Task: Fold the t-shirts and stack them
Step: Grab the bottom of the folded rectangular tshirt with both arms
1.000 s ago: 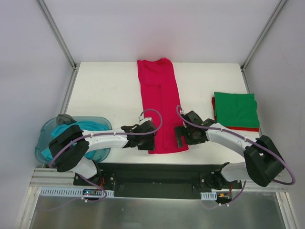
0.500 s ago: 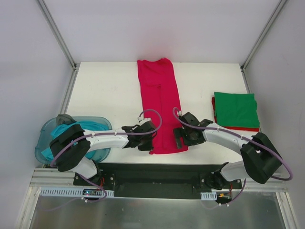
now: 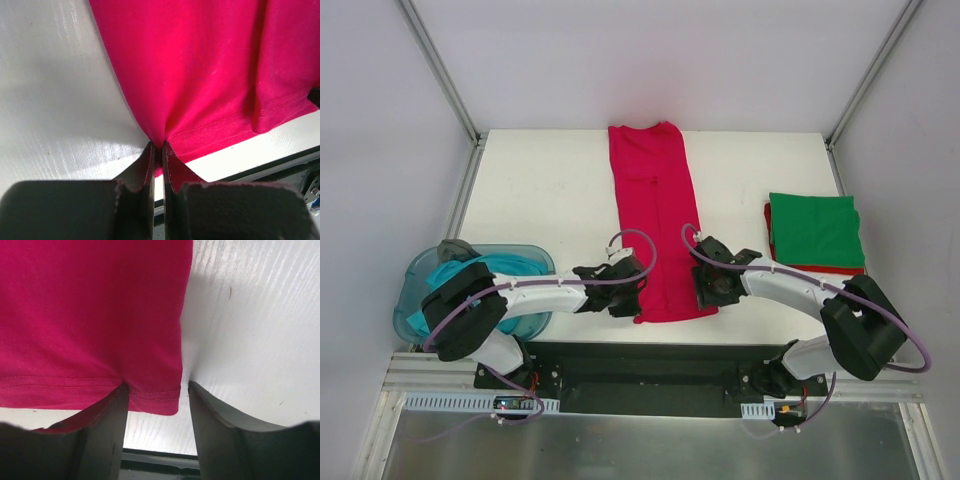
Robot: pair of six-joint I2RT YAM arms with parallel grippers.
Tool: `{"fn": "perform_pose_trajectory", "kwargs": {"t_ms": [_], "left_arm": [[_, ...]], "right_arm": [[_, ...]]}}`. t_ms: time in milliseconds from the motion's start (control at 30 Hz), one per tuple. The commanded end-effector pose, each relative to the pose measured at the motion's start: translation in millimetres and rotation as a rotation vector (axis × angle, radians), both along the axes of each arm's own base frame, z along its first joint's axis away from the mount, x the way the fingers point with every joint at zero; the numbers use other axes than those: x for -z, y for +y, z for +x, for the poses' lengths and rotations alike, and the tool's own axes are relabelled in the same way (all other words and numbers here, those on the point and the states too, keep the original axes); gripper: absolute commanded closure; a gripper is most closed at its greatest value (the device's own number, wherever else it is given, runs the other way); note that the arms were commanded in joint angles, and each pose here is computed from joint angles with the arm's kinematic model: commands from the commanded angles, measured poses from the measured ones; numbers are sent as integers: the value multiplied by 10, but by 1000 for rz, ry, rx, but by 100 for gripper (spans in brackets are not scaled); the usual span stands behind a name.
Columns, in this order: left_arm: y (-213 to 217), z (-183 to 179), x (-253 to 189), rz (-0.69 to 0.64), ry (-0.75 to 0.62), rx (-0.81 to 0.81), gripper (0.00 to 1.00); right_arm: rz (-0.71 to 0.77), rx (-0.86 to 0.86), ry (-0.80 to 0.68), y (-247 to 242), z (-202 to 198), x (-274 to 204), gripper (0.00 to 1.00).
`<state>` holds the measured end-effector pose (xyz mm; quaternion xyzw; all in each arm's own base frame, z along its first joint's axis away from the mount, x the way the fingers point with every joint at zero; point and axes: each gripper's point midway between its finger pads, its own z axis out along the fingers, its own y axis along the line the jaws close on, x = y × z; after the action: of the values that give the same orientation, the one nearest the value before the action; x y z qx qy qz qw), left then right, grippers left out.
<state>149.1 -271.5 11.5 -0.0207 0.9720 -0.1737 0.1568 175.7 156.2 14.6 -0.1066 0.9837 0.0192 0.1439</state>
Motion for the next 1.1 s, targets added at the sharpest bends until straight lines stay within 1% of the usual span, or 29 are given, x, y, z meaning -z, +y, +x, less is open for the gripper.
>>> {"fn": "perform_pose_trajectory", "kwargs": {"t_ms": [0,167,267,333,467,567,733,800,900,1000,1067], "left_arm": [[522,-269,315,205,72,-4,100],[560,-299,333,214,81,-4,100],[576,-317,342,218,86,-3,100],[556,-316,336,213,91,-2,100],[500,-342,326,199,110,16,100],[480,-377,316,187,122,25,100],[433,-435,209,136,118,38,100],[398,-462,131,113,106,71,100],[409,-598,39,92,112,113,100],[429,-772,6,62,139,112,100],[397,-835,-50,36,133,120,100]], "right_arm": [[-125,47,4,-300,-80,13,50],[-151,62,4,-395,-117,-12,58],[-141,52,21,-401,-172,8,59],[-101,38,46,-332,-216,50,59],[45,-2,98,-59,-309,100,63],[122,-20,142,44,-427,107,73],[168,-23,164,56,-553,86,89],[178,-38,168,45,-600,45,93],[183,-64,195,-5,-754,-40,96],[217,-92,212,-39,-912,-133,98],[233,-93,201,-75,-966,-180,99]]}}
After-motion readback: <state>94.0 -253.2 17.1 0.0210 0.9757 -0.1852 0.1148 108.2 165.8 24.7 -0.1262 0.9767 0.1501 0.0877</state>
